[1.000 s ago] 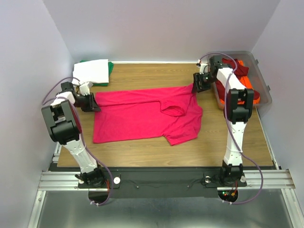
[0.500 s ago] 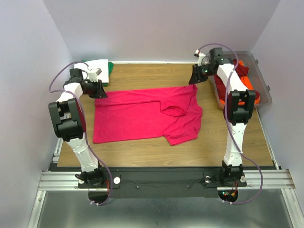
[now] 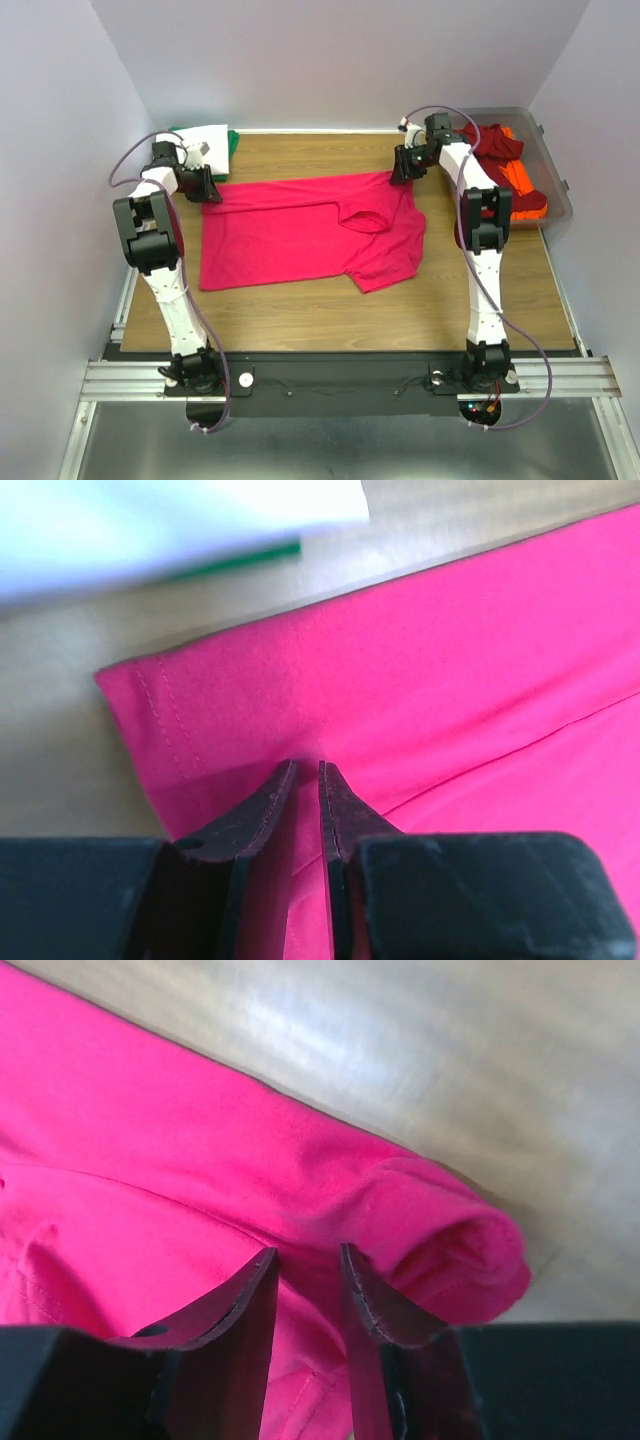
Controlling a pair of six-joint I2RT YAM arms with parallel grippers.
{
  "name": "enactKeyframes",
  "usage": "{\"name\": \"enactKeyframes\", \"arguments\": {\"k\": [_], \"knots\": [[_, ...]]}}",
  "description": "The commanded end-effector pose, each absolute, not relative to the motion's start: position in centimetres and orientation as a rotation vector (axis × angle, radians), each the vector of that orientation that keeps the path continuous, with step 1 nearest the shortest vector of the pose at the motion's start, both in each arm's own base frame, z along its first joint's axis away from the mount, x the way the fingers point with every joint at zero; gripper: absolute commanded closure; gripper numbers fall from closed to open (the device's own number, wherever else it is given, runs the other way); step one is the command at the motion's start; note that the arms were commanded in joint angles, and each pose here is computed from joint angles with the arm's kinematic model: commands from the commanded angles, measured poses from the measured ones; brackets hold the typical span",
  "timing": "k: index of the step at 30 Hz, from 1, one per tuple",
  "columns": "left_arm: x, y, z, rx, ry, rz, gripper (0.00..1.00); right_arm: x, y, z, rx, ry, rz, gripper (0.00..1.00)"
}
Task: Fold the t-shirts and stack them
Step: Fold the tshirt
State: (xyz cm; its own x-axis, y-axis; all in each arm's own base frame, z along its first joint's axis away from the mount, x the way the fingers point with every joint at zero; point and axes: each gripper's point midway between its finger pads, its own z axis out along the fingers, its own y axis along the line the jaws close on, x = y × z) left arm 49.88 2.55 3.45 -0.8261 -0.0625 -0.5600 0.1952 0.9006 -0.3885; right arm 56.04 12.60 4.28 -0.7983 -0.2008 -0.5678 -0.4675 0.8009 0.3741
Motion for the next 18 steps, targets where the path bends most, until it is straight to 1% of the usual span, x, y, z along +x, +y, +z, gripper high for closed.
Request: {"name": "enactKeyframes", "arguments": {"k": [1, 3, 4, 5, 6, 7, 8, 9, 10, 11, 12, 13, 15, 16, 18], "knots": [[51.8, 3.0, 6.1, 0.197, 2.418, -0.566, 0.72, 59.0, 12.2, 6.9, -0.5, 2.361, 0.615, 0.59], [51.5, 2.1, 8.6, 0.294, 2.357, -0.583, 0.69, 58.3, 12.6, 9.6, -0.525, 2.318, 0.642, 0.52], [51.2, 1.6, 12.0, 0.357, 2.288, -0.562, 0.67, 56.8, 13.1, 9.6, -0.542, 2.329, 0.703, 0.46], [50.4, 0.1, 13.0, 0.415, 2.263, -0.588, 0.65, 56.0, 13.4, 13.8, -0.565, 2.261, 0.71, 0.45], [49.9, -0.6, 14.3, 0.5, 2.223, -0.566, 0.62, 54.8, 13.8, 14.9, -0.575, 2.252, 0.738, 0.42], [49.2, -1.7, 15.6, 0.556, 2.192, -0.561, 0.61, 52.9, 14.2, 14.7, -0.571, 2.273, 0.808, 0.42], [48.1, -3.0, 18.8, 0.631, 2.12, -0.531, 0.6, 51.7, 14.4, 15.6, -0.575, 2.268, 0.827, 0.41], [46.3, -6.0, 18.3, 0.722, 2.11, -0.565, 0.58, 50.3, 14.5, 18.4, -0.587, 2.225, 0.827, 0.4], [45.1, -7.6, 20.4, 0.826, 2.033, -0.52, 0.57, 48.5, 14.5, 17.6, -0.569, 2.268, 0.858, 0.39], [43.4, -9.0, 19.1, 0.882, 2.041, -0.532, 0.56, 47.6, 14.5, 17.8, -0.57, 2.272, 0.861, 0.39], [42.2, -11.3, 19.1, 0.959, 2.011, -0.547, 0.55, 46.7, 14.3, 17.7, -0.559, 2.286, 0.858, 0.39], [40.3, -14.8, 20.0, 1.079, 1.935, -0.566, 0.54, 45.6, 14.0, 18.7, -0.57, 2.275, 0.832, 0.39], [37.3, -18.7, 18.4, 1.203, 1.899, -0.607, 0.54, 43.1, 13.6, 16.6, -0.56, 2.342, 0.839, 0.42], [34.7, -22.7, 18.0, 1.321, 1.837, -0.657, 0.54, 42.3, 13.5, 17.0, -0.565, 2.339, 0.828, 0.43], [32.4, -25.6, 16.9, 1.415, 1.779, -0.65, 0.54, 40.4, 13.3, 14.8, -0.543, 2.405, 0.847, 0.46]]}}
